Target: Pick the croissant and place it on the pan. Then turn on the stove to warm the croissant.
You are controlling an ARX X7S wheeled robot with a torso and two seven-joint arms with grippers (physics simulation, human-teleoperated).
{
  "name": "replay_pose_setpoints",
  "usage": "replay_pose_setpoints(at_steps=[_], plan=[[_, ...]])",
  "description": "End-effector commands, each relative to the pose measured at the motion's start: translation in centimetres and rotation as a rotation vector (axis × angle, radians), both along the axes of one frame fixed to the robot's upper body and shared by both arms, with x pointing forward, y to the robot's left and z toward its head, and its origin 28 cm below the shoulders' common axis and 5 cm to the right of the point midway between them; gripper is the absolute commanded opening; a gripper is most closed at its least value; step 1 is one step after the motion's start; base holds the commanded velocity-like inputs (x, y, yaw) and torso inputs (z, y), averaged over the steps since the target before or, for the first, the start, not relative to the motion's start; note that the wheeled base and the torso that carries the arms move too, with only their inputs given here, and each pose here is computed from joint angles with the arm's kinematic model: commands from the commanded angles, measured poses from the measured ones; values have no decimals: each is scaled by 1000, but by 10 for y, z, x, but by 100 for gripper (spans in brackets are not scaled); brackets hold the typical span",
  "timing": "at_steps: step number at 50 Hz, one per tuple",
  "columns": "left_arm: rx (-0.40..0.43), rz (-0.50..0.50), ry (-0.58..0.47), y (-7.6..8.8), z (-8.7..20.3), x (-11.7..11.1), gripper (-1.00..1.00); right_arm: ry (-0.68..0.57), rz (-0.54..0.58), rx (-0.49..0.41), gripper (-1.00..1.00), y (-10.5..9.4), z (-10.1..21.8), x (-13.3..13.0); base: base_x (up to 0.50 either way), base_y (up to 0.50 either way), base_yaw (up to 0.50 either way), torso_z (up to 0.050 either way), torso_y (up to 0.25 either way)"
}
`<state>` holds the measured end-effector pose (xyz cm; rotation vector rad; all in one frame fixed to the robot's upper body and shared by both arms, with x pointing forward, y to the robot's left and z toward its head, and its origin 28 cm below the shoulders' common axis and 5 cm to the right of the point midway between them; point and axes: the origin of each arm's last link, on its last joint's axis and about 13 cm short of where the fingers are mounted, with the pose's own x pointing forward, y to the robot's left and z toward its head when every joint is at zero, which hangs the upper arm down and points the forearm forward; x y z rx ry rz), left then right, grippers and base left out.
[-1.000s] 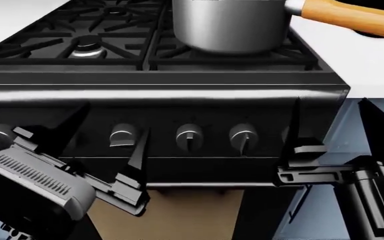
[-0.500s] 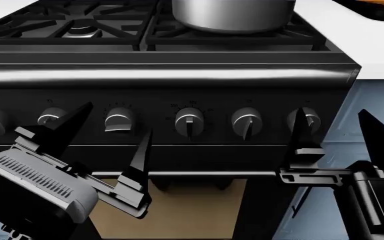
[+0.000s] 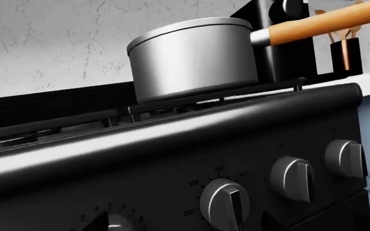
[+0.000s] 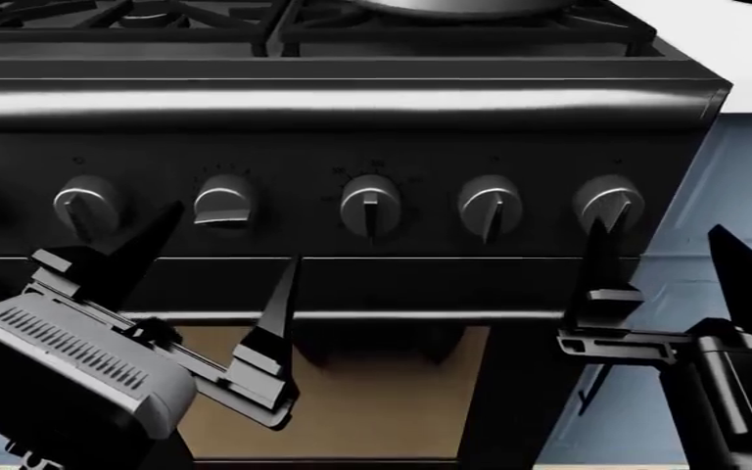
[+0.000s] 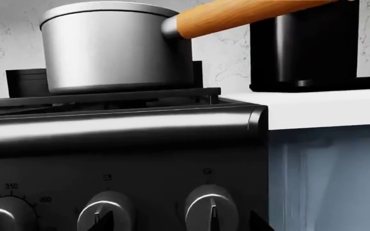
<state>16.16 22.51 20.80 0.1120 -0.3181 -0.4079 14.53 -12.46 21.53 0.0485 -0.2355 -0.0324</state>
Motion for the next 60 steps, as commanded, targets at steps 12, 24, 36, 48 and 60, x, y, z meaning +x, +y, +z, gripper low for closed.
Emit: replay_pose_setpoints(at_steps=[12, 24, 36, 48, 60], plan=[[-26, 1, 17, 3, -4, 0, 100, 34, 17, 10, 100, -5, 6, 4, 0, 0, 0, -8, 0], [-34, 4, 16, 3, -5, 0, 100, 49, 6, -40, 100, -9, 12, 5, 0, 0, 0, 0, 0], [-52, -2, 18, 4, -7, -1, 100, 90, -21, -77, 100, -12, 11, 4, 0, 0, 0, 0, 0], [-74, -3, 13, 6, -7, -3, 100, 152, -17, -95, 100, -15, 4, 2, 0, 0, 0, 0, 0], [-87, 8, 13, 8, -7, -3, 100, 156, -7, -91, 100, -14, 3, 7, 0, 0, 0, 0, 0]])
